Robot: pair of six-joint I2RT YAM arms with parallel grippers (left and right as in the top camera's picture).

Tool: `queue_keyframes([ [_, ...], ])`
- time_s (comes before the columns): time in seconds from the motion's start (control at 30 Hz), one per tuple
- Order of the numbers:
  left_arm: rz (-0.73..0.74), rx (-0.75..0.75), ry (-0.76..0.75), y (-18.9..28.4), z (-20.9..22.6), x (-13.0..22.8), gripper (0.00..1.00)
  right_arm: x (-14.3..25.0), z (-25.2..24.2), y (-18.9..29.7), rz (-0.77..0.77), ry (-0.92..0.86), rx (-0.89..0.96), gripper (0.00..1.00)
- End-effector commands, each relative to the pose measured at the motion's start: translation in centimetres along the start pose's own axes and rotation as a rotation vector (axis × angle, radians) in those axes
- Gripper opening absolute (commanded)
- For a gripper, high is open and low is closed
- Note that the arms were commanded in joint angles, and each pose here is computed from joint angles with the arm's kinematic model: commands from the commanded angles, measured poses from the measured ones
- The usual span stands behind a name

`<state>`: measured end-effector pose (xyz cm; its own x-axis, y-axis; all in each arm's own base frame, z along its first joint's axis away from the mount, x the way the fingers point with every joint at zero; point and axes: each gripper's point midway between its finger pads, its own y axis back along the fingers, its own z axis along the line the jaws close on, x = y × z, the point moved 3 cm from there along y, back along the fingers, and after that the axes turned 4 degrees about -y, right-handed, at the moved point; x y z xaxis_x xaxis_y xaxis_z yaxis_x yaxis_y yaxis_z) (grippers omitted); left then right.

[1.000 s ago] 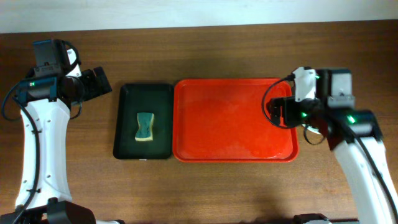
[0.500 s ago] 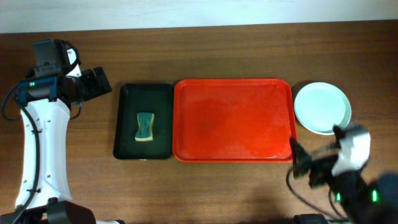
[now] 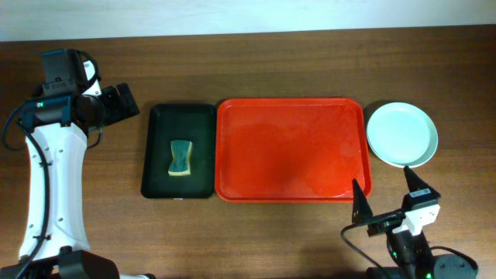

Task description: Clean dirty plates on tray and stack at the side

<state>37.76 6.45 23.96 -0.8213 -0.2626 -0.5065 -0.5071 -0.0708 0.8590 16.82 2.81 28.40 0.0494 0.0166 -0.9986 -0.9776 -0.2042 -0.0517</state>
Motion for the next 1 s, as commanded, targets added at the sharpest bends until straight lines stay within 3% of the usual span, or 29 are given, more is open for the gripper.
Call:
queue_keyframes([
  [0.0,-0.013,0.003,0.015,0.4,0.0,-0.2,0.99,-1.3,0.1,-0.8,-0.168,0.037,-0.023,0.99],
  [0.23,-0.013,0.003,0.015,0.4,0.0,-0.2,0.99,-5.4,0.3,0.3,-0.522,0.125,-0.021,0.99],
  [0.97,-0.013,0.003,0.015,0.4,0.0,-0.2,0.99,2.6,-0.6,-2.6,-0.347,0.080,-0.016,0.98],
])
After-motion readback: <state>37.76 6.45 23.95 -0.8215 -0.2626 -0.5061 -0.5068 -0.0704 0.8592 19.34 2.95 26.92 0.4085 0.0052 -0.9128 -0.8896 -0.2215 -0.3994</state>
